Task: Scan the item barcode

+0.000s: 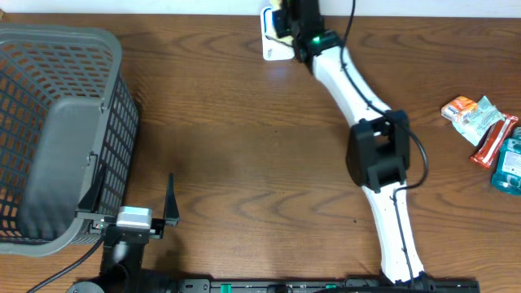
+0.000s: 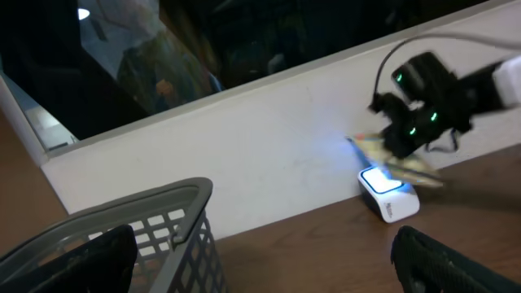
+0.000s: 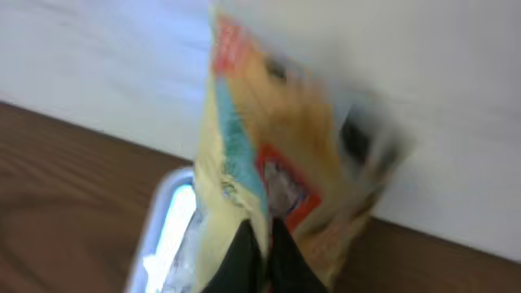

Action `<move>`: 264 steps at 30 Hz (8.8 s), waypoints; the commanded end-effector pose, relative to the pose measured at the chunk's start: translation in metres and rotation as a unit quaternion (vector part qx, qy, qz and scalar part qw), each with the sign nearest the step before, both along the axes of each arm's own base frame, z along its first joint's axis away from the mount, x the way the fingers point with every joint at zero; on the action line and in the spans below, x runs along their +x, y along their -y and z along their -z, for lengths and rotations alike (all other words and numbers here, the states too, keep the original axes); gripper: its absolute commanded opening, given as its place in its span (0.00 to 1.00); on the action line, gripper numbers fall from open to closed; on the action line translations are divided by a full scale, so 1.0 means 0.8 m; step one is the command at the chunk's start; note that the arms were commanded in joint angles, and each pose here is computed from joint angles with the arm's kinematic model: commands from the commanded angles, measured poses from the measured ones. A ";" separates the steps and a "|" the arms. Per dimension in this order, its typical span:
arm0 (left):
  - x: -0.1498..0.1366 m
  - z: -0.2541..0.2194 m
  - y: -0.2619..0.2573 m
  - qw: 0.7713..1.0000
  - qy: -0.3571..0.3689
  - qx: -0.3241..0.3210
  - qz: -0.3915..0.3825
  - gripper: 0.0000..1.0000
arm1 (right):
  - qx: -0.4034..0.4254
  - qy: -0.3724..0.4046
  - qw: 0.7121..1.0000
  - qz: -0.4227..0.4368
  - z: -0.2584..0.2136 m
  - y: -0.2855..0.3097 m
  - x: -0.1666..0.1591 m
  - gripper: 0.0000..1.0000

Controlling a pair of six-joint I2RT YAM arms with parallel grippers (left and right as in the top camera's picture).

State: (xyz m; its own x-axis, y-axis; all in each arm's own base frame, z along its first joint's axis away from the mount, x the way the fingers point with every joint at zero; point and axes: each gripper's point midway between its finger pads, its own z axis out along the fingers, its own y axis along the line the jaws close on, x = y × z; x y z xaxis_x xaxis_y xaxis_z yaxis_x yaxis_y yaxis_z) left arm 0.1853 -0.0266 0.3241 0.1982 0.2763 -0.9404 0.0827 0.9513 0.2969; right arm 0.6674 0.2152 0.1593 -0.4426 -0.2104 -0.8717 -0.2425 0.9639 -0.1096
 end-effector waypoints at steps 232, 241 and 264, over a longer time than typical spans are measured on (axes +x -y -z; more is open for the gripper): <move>0.073 0.234 -0.030 0.959 -0.170 -0.218 -0.071 1.00 | 0.103 0.203 0.965 0.130 0.003 0.275 -0.526 0.99; 0.073 0.234 -0.030 0.959 -0.169 -0.218 -0.071 1.00 | 0.103 0.203 0.965 0.130 0.003 0.275 -0.526 0.99; 0.073 0.235 -0.048 0.956 -0.164 -0.223 -0.099 1.00 | 0.103 0.203 0.965 0.130 0.003 0.275 -0.526 0.99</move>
